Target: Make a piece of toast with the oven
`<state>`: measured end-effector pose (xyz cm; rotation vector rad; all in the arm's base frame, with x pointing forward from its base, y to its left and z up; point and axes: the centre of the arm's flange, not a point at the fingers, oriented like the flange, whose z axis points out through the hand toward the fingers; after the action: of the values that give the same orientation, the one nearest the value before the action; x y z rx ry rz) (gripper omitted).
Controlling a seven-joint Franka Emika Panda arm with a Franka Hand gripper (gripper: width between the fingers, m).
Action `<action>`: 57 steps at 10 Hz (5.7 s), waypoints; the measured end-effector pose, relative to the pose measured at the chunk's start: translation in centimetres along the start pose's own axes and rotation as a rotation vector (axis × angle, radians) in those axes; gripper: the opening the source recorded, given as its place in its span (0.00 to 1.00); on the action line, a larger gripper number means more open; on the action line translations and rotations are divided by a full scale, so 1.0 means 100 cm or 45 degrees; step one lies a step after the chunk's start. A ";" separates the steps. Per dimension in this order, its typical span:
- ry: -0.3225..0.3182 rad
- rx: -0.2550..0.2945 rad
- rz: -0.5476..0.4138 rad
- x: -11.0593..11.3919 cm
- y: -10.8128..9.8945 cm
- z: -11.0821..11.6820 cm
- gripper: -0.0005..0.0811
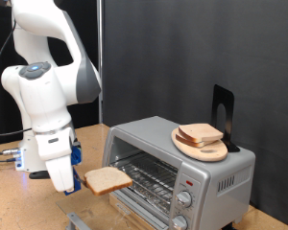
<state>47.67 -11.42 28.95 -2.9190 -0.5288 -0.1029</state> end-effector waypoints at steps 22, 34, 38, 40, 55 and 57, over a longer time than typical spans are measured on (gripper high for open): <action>-0.028 -0.138 -0.128 -0.002 -0.039 0.037 0.49; 0.201 -0.295 -0.438 0.026 -0.104 0.009 0.49; 0.287 -0.338 -0.804 0.030 -0.130 0.012 0.49; 0.274 -0.348 -0.819 0.033 -0.138 0.012 0.49; 0.027 -0.481 -0.635 0.030 -0.143 0.016 0.49; -0.001 -0.467 -0.626 0.029 -0.142 0.017 0.49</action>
<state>45.41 2.98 29.76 -3.0511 -1.3471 -0.2878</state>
